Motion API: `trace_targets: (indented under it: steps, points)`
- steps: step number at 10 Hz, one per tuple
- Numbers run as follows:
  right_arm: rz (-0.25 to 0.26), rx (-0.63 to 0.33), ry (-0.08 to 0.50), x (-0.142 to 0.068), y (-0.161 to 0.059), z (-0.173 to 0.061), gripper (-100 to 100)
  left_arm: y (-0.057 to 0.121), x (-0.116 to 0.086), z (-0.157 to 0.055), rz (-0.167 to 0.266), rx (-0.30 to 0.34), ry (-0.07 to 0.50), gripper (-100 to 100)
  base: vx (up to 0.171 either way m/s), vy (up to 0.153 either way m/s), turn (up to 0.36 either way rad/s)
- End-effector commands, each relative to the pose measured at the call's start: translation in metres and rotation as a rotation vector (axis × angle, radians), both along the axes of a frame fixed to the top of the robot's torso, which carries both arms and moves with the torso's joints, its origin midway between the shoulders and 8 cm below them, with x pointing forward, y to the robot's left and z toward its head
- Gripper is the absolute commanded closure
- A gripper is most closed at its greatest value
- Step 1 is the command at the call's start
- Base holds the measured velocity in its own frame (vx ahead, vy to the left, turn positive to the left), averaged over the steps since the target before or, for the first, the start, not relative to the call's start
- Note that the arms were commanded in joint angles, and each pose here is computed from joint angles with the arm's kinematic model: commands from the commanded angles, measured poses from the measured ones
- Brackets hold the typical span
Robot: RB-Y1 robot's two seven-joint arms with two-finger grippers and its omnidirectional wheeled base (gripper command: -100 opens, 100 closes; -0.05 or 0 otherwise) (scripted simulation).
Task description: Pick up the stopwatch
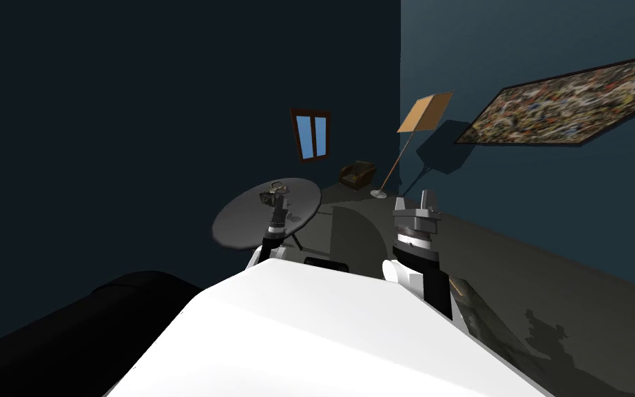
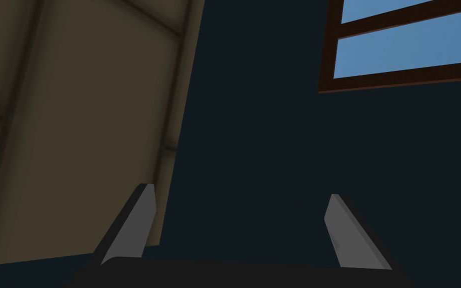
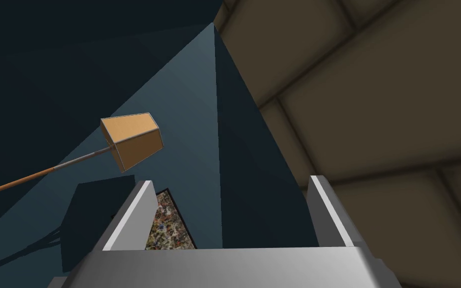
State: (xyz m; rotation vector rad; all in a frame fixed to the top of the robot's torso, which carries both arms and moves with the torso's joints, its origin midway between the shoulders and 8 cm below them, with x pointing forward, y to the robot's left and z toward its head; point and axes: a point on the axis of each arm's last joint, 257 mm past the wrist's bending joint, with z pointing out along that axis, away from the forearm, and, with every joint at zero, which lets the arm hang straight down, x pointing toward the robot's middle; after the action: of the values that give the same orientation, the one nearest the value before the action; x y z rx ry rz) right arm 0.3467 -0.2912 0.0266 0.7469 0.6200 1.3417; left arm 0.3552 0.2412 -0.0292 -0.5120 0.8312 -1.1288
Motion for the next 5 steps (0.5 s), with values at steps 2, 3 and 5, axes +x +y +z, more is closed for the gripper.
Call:
trace_targets:
  steps: [2, 3, 5]
  points:
    - [0.0, 0.0, 0.0, 0.0, 0.0, 0.0, 0, -0.003, 0.007, -0.037, 0.005, 0.095, 0.08, -100, -0.042, 0.058, -0.09]
    - [0.0, 0.0, 0.0, 0.0, 0.0, 0.0, 0, -0.003, 0.01, -0.053, 0.008, 0.134, 0.114, -100, -0.04, 0.064, -0.089]
    - [0.0, 0.0, 0.0, 0.0, 0.0, 0.0, 0, -0.001, 0.015, -0.083, 0.015, 0.216, 0.177, -100, -0.039, 0.069, -0.098]
